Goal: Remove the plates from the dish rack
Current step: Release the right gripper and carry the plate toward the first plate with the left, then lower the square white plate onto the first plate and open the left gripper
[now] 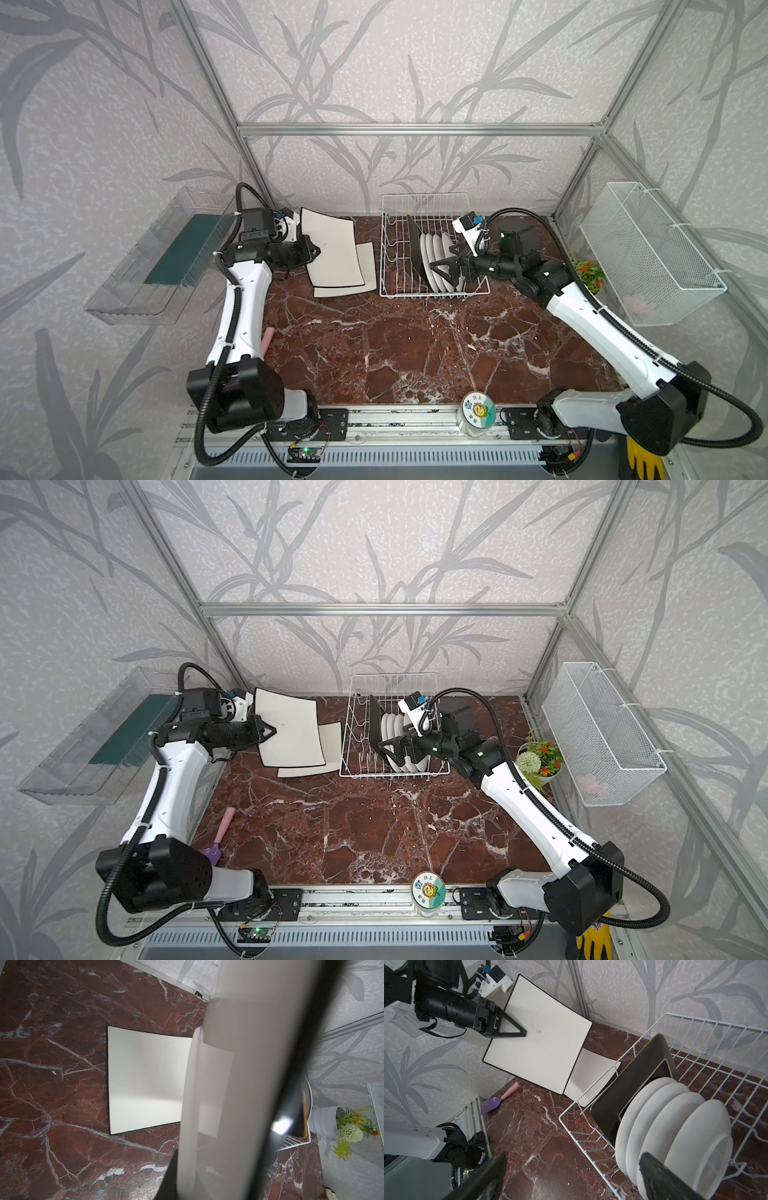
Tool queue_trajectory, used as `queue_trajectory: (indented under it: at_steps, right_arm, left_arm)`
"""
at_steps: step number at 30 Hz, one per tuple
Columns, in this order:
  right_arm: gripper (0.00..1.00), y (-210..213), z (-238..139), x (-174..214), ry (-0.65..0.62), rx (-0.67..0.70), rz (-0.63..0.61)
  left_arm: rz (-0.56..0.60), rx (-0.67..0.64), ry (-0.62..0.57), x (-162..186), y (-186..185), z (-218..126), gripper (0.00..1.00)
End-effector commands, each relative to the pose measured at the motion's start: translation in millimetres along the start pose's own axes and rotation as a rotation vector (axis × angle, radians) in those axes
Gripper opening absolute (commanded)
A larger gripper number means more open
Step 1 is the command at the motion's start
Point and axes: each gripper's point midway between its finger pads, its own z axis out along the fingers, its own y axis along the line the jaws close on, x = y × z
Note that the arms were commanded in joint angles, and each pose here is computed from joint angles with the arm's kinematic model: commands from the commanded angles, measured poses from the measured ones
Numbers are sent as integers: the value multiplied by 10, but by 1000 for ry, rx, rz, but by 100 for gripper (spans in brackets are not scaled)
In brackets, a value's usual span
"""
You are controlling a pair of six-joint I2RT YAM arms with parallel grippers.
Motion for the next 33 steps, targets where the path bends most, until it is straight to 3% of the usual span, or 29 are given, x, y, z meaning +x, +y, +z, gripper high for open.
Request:
queue_trajectory:
  at_steps: [1,12,22,33]
  right_arm:
    - [99,106,-12,-112,-11,-40,-13]
    - [99,114,35,-34,24,-51,5]
    - [99,115,36,-29,31,-52,5]
    - [99,107,58,-35,48,-52,0]
  left_arm:
    - [126,93,-85,-234,-192,-87,0]
    - [43,152,-30,-285,10,406,0]
    - [64,252,38,-313,39,635,0]
    - [-7,306,93,-296,219,900,0]
